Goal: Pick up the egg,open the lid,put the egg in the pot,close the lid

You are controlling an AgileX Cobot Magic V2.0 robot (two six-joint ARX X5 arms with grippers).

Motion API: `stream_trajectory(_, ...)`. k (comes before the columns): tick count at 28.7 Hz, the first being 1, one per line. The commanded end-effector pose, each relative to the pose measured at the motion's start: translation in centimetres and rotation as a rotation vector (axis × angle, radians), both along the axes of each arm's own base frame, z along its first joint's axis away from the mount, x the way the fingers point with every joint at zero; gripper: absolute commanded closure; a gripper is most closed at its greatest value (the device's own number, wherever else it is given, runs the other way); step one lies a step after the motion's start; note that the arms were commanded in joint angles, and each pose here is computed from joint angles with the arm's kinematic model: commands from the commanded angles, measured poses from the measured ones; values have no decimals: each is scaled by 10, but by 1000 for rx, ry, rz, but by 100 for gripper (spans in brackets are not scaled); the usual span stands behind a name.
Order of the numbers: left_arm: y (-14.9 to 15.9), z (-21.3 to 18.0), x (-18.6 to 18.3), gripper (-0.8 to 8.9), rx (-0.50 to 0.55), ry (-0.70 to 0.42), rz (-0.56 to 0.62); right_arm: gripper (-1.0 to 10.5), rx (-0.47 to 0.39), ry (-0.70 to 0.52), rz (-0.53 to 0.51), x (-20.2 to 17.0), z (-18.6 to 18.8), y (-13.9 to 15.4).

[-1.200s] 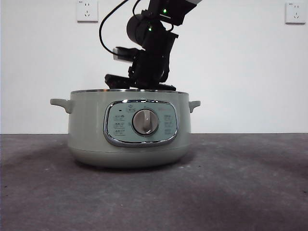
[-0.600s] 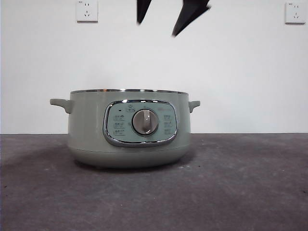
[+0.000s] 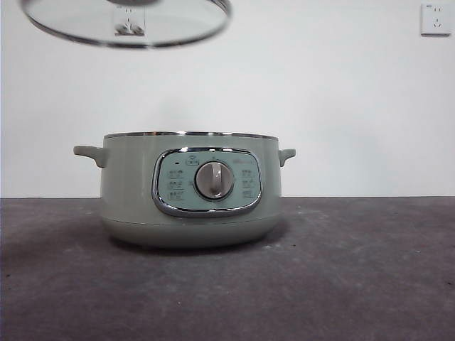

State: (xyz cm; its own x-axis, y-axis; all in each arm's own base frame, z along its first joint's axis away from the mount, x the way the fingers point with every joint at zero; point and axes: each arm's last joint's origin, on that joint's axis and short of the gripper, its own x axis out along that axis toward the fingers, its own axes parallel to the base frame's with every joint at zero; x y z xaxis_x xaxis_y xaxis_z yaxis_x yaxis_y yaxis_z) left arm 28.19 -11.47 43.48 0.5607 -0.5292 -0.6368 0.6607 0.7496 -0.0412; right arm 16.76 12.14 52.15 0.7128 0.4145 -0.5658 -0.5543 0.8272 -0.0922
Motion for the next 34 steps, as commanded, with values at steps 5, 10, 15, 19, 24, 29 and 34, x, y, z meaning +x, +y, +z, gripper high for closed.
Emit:
stream_trajectory(5,-44,-36,44,822,3,-8,-69,478,114,-84,-25,-63,19,-47)
stream_trajectory(10,-58,-58,59,822,63,13,-47,478,141,-84,-37,-89,10,-66)
stream_trajectory(15,-63,-70,71,822,67,20,-48,478,131,-36,-56,-104,-14,-77)
stream_trajectory(19,-66,-76,75,822,68,25,-47,478,103,-8,-102,-111,-34,-84)
stream_trajectory(24,-69,-85,81,822,78,44,-47,478,51,4,-161,-114,-54,-89)
stream_trajectory(29,-73,-97,87,822,89,74,-45,478,42,22,-165,-116,-62,-90)
stream_trajectory(34,-78,-106,91,822,103,95,-49,478,40,24,-165,-115,-63,-90)
